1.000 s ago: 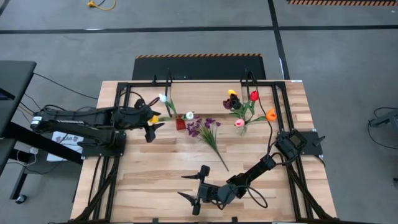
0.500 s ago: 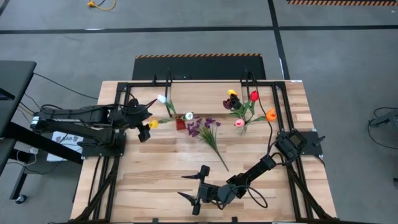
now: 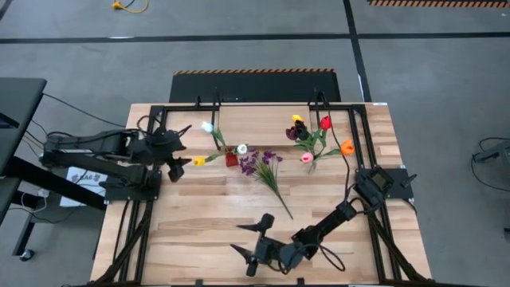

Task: Pick and place flowers into a vace then onto a shelf
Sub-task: Put the purple flowers into the red vase

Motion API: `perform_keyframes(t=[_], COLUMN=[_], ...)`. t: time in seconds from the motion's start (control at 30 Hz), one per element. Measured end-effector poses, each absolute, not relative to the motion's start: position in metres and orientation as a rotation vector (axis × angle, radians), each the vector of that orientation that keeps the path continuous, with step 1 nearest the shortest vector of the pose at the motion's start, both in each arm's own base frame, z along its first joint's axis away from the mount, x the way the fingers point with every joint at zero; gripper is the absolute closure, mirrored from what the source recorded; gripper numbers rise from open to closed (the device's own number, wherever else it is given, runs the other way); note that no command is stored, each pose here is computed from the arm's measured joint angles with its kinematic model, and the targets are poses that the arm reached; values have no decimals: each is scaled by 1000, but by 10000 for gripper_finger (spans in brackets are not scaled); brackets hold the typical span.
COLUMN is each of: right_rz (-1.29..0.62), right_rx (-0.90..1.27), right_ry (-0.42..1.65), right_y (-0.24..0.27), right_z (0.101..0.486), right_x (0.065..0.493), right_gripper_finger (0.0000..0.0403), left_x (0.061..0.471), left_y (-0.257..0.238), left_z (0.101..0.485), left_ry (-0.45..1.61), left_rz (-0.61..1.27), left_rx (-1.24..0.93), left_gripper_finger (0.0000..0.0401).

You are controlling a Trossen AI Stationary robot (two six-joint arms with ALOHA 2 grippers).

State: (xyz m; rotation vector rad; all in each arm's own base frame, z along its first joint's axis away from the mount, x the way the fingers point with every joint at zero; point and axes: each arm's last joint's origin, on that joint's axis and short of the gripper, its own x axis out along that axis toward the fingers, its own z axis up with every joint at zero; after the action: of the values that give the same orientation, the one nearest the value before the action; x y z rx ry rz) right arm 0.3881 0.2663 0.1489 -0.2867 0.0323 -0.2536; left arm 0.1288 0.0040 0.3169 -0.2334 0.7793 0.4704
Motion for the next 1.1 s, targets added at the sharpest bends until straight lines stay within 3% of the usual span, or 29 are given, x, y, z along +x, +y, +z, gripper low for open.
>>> perform_keyframes(t=[0.33,0.5,0.6,0.7,0.83,0.97,1.1], right_rz=[-450,-553,-471,-251,-115,-82,88], right_rx=[-355,-414,-430,-332,-178,-197,-185], right_ry=[121,178,216,319,590,745,883], right_y=[296,313,327,330,297,258,233], right_z=[182,200,204,217,230,230,219], right_x=[379,375,364,348,342,360,371], right_gripper_finger=[112,112,112,112,112,112,117], left_x=[107,102,103,107,114,124,132], left_y=[-17,-27,-35,-44,-56,-68,-78], left_z=[345,345,344,342,338,334,331], left_ry=[502,475,491,508,521,518,489], left_rz=[274,227,179,152,140,164,212], left_rx=[-304,-268,-238,-199,-142,-62,-14], left_gripper_finger=[174,174,174,174,174,174,174])
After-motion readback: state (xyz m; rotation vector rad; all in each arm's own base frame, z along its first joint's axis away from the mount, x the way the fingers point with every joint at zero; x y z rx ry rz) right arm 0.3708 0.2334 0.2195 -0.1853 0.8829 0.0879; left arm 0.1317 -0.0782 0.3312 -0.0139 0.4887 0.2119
